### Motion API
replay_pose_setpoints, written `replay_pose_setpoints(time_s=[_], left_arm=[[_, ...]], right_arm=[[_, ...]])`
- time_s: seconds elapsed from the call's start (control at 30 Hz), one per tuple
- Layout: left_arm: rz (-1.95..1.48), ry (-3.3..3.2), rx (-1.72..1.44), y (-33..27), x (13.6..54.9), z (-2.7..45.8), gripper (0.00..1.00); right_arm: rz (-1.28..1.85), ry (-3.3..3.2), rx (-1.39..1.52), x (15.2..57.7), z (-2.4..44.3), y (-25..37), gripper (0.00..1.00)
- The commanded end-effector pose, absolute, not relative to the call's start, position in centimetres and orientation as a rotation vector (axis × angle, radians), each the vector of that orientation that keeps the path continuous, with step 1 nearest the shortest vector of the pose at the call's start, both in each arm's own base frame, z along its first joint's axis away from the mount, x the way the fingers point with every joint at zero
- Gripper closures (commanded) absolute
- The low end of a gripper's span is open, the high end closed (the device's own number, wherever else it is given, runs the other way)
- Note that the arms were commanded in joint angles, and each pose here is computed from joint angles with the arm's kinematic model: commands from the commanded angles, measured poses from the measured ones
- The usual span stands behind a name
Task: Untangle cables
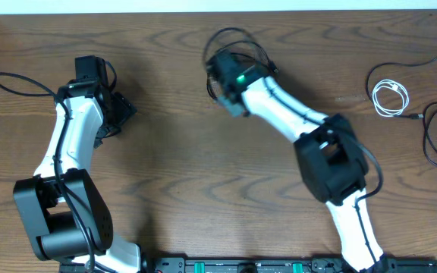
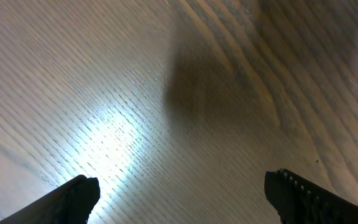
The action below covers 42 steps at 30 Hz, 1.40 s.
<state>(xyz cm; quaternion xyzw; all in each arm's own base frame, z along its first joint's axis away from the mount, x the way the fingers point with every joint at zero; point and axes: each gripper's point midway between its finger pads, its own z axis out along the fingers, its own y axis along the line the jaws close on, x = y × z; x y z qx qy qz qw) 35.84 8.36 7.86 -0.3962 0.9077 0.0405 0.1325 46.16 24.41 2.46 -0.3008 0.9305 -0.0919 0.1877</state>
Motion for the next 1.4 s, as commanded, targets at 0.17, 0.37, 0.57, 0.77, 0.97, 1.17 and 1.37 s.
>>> replay_pose_setpoints(time_s=[0.17,0.37,0.57,0.77,0.97,1.17,1.37], left_arm=[[0.132,2.643,-1.159,8.5,35.6,7.5,0.08],[0.133,2.643,-1.158,8.5,35.6,7.5,0.08],[0.132,2.643,-1.158,8.5,35.6,7.5,0.08],[0.131,2.642,-1.158,8.5,35.6,7.5,0.08],[0.131,2.640,-1.158,8.5,35.6,7.5,0.08],[0.131,2.640,-1.158,8.5,35.6,7.5,0.08],[0.131,2.640,-1.158,8.5,35.6,7.5,0.08]], right_arm=[[-0.256,2.818,-0.458,48.6,2.9,12.1,0.99],[0.007,2.875,-0.301,49.0,2.6,10.1,0.99],[0.445,2.760,-0.364,50.3,4.1,15.1,0.94],[0.715,2.527,-0.604,50.9,6.9,22.7,0.73],[0.491,2.457,-0.861,49.6,6.1,26.8,0.38],[0.337,2.342,-1.303,45.7,3.7,30.6,0.40],[0.182,2.382,-1.419,44.7,-0.1,30.3,0.42]])
